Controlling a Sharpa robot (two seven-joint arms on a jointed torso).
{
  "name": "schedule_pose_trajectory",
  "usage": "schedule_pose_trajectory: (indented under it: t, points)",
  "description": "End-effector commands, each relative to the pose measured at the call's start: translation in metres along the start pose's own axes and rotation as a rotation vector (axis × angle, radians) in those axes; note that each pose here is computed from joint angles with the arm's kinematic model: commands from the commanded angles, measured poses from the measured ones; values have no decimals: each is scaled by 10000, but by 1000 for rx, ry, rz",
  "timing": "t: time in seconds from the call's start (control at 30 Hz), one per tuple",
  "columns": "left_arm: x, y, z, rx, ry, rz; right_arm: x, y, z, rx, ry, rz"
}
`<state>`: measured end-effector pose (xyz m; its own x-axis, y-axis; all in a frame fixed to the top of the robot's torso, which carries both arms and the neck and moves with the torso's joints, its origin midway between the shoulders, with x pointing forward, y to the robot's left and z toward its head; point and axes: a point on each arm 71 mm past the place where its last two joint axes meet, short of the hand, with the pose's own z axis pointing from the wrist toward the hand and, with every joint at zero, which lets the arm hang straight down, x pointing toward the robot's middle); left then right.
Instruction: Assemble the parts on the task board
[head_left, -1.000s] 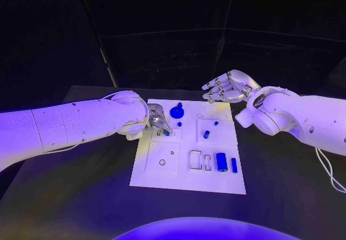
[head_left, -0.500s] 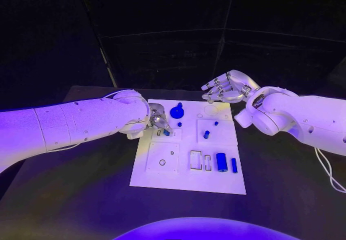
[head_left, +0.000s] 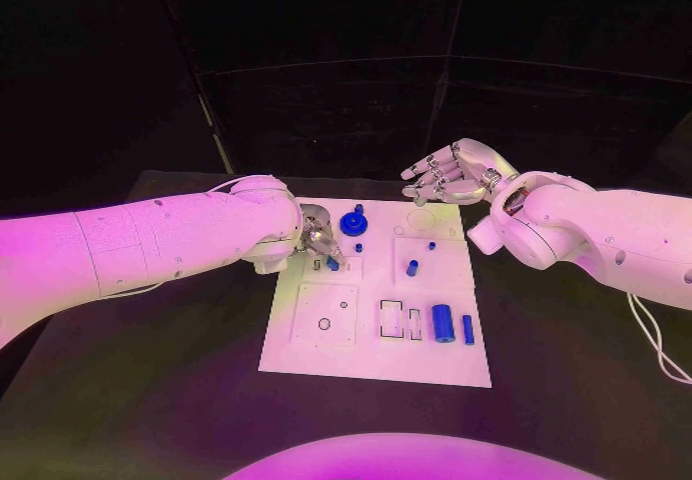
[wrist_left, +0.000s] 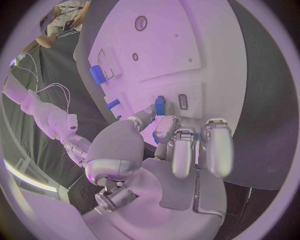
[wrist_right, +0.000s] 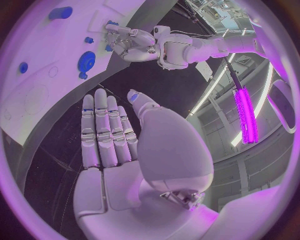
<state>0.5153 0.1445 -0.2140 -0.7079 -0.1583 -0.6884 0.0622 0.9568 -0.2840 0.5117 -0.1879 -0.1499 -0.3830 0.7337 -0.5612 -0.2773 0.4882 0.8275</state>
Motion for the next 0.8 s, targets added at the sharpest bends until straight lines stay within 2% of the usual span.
schedule_pose_trajectory:
  t: [0.03, 0.8]
  points:
    - [79, -20, 17, -2, 47, 30, 3, 16, 5, -7, 5, 7]
    - [63, 1, 20, -6, 36, 26, 1, 10, 9, -4, 6, 8]
